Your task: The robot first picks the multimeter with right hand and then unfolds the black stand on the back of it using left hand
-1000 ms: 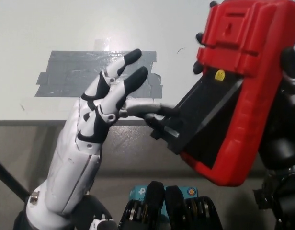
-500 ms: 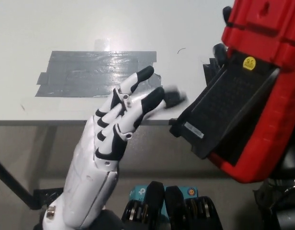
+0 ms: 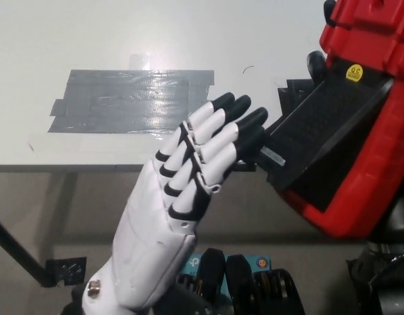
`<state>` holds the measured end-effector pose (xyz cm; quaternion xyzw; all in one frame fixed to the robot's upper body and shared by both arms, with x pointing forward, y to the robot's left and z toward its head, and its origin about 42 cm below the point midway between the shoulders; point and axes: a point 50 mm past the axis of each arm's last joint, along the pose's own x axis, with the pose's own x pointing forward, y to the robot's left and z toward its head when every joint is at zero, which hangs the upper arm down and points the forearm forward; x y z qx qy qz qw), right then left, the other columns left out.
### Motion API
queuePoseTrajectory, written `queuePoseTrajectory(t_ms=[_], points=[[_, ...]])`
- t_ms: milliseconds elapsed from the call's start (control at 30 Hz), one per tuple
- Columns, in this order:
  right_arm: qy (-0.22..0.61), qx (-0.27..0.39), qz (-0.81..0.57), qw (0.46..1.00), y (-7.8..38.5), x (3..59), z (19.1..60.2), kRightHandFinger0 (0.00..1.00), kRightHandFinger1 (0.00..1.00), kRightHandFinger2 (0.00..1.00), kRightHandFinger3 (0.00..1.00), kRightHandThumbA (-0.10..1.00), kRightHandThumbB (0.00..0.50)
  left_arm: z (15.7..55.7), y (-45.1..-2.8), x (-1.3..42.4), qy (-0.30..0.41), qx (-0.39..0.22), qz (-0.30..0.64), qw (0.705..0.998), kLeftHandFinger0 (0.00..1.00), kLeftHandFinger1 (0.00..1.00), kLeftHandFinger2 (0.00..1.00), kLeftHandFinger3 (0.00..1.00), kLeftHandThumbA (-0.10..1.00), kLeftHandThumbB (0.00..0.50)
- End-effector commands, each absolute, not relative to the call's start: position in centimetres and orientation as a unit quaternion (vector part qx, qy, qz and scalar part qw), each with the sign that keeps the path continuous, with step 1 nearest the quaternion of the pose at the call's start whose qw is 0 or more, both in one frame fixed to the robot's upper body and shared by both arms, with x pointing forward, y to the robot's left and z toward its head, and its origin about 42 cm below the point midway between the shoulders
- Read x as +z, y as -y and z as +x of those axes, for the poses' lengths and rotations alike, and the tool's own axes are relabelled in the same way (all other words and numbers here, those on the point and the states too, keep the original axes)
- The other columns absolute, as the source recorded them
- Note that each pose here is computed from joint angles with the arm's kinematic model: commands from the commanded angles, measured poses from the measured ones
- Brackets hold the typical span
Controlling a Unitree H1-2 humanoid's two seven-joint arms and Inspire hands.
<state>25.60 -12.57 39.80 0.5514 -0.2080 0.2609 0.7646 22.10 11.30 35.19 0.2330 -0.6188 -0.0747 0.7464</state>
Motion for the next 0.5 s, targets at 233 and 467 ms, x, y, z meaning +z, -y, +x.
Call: queuePoseTrajectory(t_ms=[233,467], points=[[0.226,0.248,0.605,0.722,12.1,41.9,25.0,0.0,0.34,0.85,0.46,-0.1,0.107,20.5,-10.6,34.8,0.665,-0.042,0.251,0.702,1.0,0.98,0.98,1.0,1.0,0.423],[0.213,0.228,0.627,0.713,11.6,42.2,24.7,0.0,0.29,0.8,0.59,-0.1,0.086,20.7,-9.9,32.6,0.664,-0.034,0.255,0.703,1.0,0.94,1.0,1.0,1.0,0.309]])
